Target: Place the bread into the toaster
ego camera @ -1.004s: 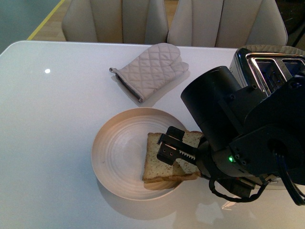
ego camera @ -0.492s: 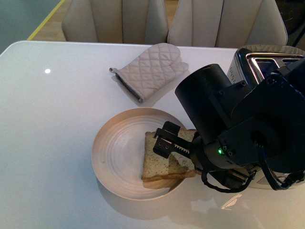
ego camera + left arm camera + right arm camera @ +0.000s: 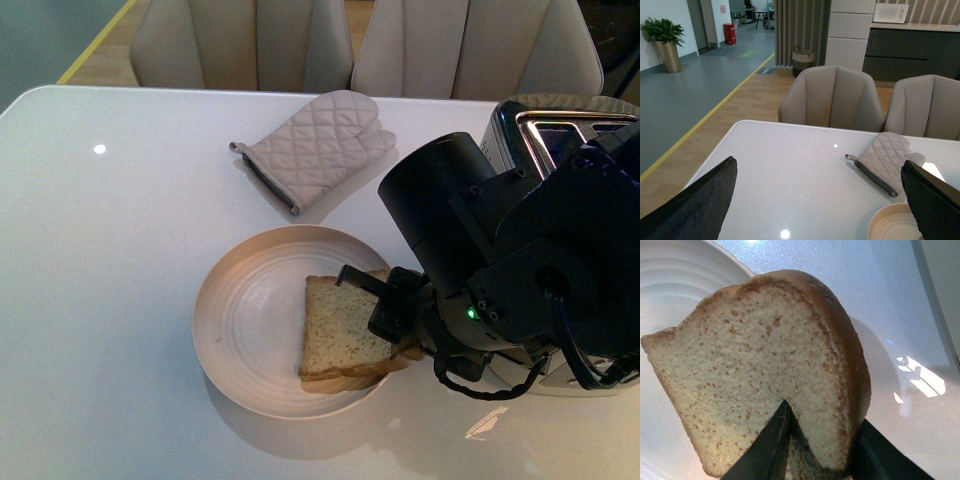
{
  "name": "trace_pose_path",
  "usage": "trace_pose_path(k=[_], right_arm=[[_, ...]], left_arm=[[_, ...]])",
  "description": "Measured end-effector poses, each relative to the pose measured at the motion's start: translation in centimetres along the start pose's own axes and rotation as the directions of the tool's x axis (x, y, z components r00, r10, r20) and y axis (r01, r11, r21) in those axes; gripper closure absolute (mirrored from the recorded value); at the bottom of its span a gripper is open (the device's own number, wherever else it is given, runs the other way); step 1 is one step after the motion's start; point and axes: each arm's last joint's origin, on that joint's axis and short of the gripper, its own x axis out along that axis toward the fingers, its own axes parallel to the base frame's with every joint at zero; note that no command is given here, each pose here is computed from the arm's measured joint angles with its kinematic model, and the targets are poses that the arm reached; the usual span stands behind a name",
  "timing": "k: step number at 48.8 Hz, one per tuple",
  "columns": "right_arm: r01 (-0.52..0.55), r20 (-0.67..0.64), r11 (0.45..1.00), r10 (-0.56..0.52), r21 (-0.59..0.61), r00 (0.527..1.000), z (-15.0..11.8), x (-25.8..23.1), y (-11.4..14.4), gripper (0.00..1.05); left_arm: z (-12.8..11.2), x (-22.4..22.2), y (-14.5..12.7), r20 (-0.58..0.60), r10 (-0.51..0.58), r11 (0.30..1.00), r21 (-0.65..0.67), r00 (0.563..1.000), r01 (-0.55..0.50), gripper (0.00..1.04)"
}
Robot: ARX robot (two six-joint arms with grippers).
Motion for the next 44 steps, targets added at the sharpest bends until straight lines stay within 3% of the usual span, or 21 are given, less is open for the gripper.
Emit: trace_pose_path(k=[3,10,29,44], right_arm=[[-0.006,0.004,1.000,0.006,0.005,1.000,0.1,-0.2,0.0,0.89],[-0.011,0.014,1.000,0.011,0.012,1.000,0.1,-0.7,-0.1,1.00],[-0.064,0.119,0.998,0.065,-0.011,0.991,0.7,-3.5,0.1,1.01],[-0.119,0.229,0.987,0.142,-0.111,0.963,2.3,-7.3,1.2,1.01]], left_arm=[[0.0,0.0,0.0,0.000,0.000,1.000,0.000,1.000,0.000,0.07],[0.0,0.0,0.0,0.000,0.000,1.000,0.000,1.000,0.000,0.07],[0.0,0.0,0.0,0.000,0.000,1.000,0.000,1.000,0.000,0.07],[0.0,0.0,0.0,0.000,0.000,1.000,0.000,1.000,0.000,0.07]])
